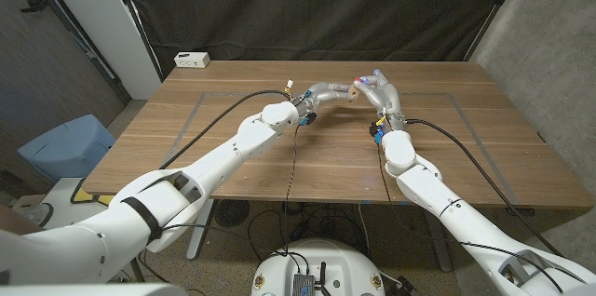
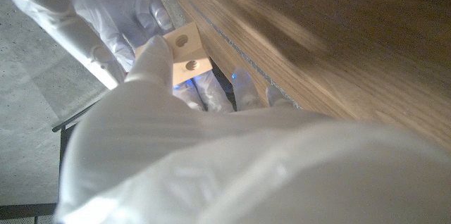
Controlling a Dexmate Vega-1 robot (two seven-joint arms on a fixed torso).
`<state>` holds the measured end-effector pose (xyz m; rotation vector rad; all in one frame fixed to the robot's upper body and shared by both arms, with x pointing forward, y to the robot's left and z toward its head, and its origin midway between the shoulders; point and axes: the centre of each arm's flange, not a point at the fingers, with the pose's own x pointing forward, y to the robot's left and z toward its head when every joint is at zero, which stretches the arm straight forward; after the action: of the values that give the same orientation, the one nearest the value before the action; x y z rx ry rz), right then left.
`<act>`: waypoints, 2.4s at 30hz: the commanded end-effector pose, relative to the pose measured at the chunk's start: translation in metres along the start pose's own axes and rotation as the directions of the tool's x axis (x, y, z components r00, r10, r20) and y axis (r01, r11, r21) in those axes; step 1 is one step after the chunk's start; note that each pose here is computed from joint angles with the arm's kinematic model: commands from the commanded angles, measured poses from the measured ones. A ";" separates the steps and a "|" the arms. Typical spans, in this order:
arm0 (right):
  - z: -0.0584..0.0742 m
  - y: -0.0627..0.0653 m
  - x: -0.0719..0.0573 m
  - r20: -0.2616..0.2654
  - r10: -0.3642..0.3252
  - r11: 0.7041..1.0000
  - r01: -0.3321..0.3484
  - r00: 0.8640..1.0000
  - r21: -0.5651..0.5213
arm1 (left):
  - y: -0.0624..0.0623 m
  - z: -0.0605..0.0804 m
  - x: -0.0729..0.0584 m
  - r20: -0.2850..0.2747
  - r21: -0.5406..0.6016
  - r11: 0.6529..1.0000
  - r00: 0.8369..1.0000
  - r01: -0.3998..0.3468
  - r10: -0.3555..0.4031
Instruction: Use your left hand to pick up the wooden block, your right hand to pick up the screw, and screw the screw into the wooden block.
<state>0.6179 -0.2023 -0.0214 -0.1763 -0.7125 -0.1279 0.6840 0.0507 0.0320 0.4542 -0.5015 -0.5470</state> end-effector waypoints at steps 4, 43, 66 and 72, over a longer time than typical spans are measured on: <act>-0.003 -0.002 0.001 -0.003 0.011 1.000 -0.011 1.000 0.004 | 0.001 0.000 0.002 -0.003 -0.001 1.000 1.000 -0.001 0.001; -0.005 -0.003 0.004 0.001 0.059 0.998 -0.059 0.998 0.023 | 0.002 0.000 0.003 -0.005 0.002 1.000 1.000 -0.001 0.001; -0.001 -0.008 0.007 0.001 0.099 0.995 -0.099 0.995 0.026 | 0.007 0.000 0.005 -0.004 0.002 1.000 1.000 0.001 -0.001; 0.002 -0.011 0.008 0.001 0.119 0.993 -0.119 0.993 0.021 | 0.007 0.000 0.006 -0.002 0.002 1.000 1.000 0.003 -0.003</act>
<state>0.6229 -0.2095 -0.0178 -0.1825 -0.7055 -0.0282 0.6895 0.0527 0.0356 0.4585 -0.4958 -0.5444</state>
